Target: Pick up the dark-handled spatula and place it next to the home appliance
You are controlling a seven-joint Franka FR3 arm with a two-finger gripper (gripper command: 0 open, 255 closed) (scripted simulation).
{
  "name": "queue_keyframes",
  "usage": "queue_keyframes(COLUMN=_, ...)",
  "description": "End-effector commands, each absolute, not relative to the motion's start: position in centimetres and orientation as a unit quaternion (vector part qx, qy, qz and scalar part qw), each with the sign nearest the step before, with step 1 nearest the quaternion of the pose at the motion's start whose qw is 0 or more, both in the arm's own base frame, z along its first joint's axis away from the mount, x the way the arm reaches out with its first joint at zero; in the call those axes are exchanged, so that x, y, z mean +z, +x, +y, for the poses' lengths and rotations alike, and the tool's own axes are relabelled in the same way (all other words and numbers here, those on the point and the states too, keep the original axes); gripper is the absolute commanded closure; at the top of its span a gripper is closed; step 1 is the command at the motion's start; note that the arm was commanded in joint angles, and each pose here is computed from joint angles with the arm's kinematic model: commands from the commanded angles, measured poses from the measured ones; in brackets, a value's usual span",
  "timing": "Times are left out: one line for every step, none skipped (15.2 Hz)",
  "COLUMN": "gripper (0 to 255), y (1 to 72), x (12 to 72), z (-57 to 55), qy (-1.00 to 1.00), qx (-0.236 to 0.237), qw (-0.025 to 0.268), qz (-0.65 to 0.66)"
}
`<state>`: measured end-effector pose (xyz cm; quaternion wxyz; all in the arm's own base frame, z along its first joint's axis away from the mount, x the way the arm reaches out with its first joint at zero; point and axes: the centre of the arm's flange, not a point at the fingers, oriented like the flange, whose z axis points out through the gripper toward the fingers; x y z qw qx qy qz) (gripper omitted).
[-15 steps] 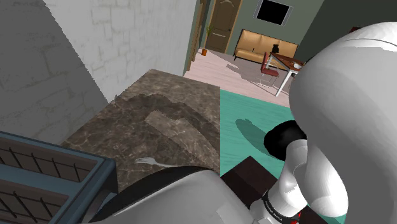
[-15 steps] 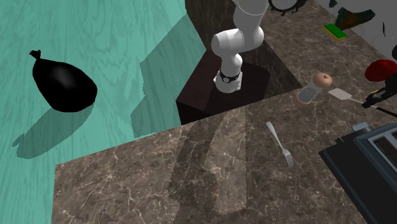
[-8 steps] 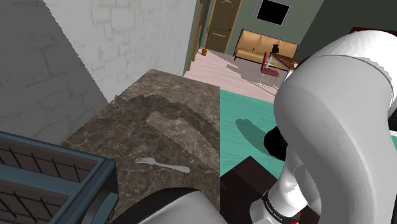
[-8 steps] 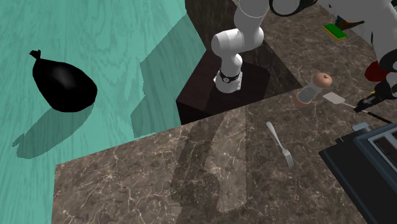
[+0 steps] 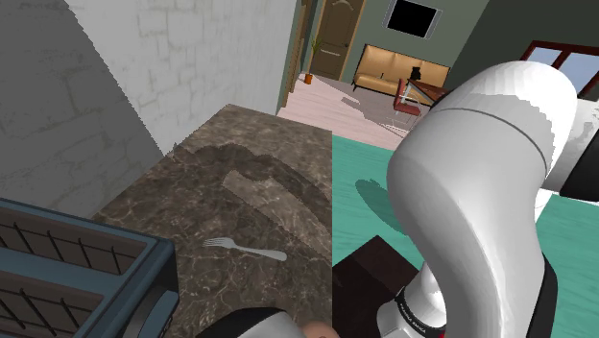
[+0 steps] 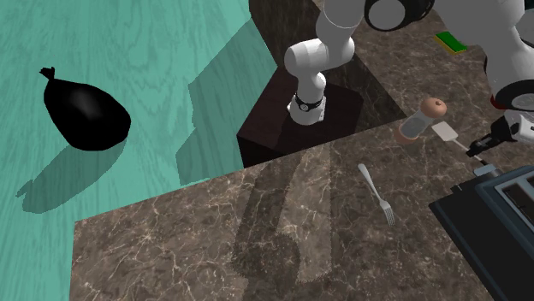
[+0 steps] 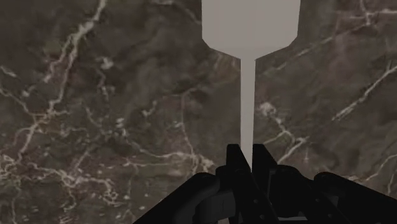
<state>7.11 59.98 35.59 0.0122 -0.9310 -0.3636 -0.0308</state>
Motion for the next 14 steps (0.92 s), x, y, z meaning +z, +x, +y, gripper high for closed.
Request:
queue_keyframes(gripper=255, y=7.1, x=35.1, z=60.0, qy=-0.931, qx=-0.031, qw=0.012, qz=-0.364)
queue_keyframes(gripper=255, y=7.1, x=35.1, z=60.0, qy=-0.931, qx=-0.031, qw=0.012, qz=-0.364)
queue_keyframes(gripper=255, y=7.1, x=35.1, z=60.0, qy=-0.931, qx=-0.031, qw=0.012, qz=-0.364)
queue_keyframes(gripper=255, y=7.1, x=35.1, z=60.0, qy=-0.931, qx=-0.031, qw=0.012, qz=-0.364)
queue_keyframes(gripper=255, y=7.1, x=35.1, z=60.0, qy=-0.931, qx=-0.031, qw=0.012, qz=-0.364)
queue_keyframes(gripper=255, y=7.1, x=35.1, z=60.0, qy=-0.931, qx=-0.031, qw=0.012, qz=-0.364)
queue_keyframes(gripper=255, y=7.1, x=35.1, z=60.0, qy=-0.931, qx=-0.031, qw=0.012, qz=-0.364)
queue_keyframes(gripper=0, y=7.1, x=35.1, z=60.0, qy=-0.931, qx=-0.031, qw=0.012, qz=-0.364)
queue_keyframes(gripper=0, y=7.1, x=35.1, z=60.0, qy=-0.931, qx=-0.031, qw=0.012, qz=-0.364)
queue_keyframes(gripper=0, y=7.1, x=35.1, z=60.0, qy=-0.931, qx=-0.031, qw=0.012, qz=-0.364)
queue_keyframes(gripper=0, y=7.1, x=35.1, z=60.0, qy=-0.931, qx=-0.031, qw=0.012, qz=-0.364)
queue_keyframes(gripper=0, y=7.1, x=35.1, z=60.0, qy=-0.931, qx=-0.031, qw=0.012, qz=-0.364)
queue_keyframes(gripper=0, y=7.1, x=35.1, z=60.0, qy=-0.931, qx=-0.031, qw=0.012, qz=-0.364)
queue_keyframes(gripper=0, y=7.0, x=36.4, z=59.9, qy=-0.931, qx=-0.031, qw=0.012, qz=-0.364)
